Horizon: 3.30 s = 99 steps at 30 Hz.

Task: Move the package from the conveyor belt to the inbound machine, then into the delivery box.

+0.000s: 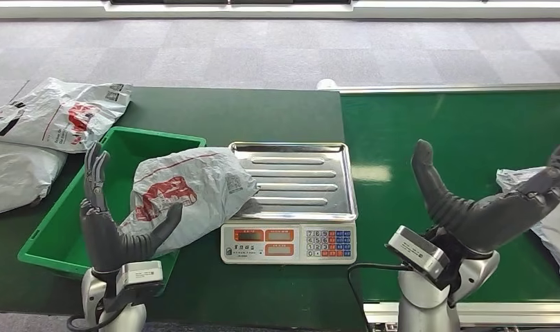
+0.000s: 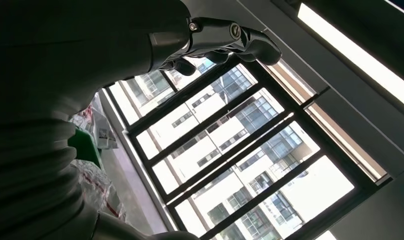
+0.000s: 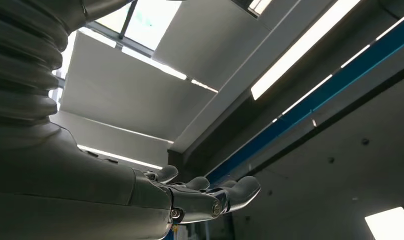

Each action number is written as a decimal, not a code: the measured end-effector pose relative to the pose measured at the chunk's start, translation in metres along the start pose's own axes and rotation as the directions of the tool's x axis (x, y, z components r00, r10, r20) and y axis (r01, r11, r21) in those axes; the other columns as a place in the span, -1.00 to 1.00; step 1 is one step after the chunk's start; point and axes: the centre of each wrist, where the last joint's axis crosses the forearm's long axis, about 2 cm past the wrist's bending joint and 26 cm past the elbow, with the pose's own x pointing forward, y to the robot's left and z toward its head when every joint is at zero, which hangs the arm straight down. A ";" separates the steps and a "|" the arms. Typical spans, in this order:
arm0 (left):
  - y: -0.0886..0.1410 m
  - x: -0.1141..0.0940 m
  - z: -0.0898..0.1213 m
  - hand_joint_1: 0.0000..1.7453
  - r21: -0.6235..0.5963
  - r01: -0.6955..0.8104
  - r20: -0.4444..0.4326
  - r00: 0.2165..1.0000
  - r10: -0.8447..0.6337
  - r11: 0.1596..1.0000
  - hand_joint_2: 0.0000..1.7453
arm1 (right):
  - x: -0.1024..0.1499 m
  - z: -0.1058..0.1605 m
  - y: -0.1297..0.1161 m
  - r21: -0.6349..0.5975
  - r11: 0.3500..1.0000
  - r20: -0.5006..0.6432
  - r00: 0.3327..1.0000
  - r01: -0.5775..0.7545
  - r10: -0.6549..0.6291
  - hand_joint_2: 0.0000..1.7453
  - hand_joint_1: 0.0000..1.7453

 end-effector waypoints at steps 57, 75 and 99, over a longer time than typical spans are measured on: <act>-0.036 -0.101 -0.110 -1.00 -0.769 0.239 0.149 0.969 -0.198 0.593 1.00 | -0.004 -0.007 -0.029 -0.093 0.995 -0.017 0.999 -0.039 0.037 1.00 -1.00; -0.052 -0.100 -0.120 -1.00 -0.716 0.542 0.283 0.801 -0.528 0.439 1.00 | -0.009 -0.003 -0.032 -0.084 0.994 -0.031 0.998 -0.066 0.063 1.00 -1.00; -0.048 -0.120 -0.112 -1.00 -0.864 0.398 0.230 0.856 -0.462 0.308 1.00 | -0.011 0.001 -0.028 -0.082 0.996 -0.058 0.998 -0.045 0.040 1.00 -1.00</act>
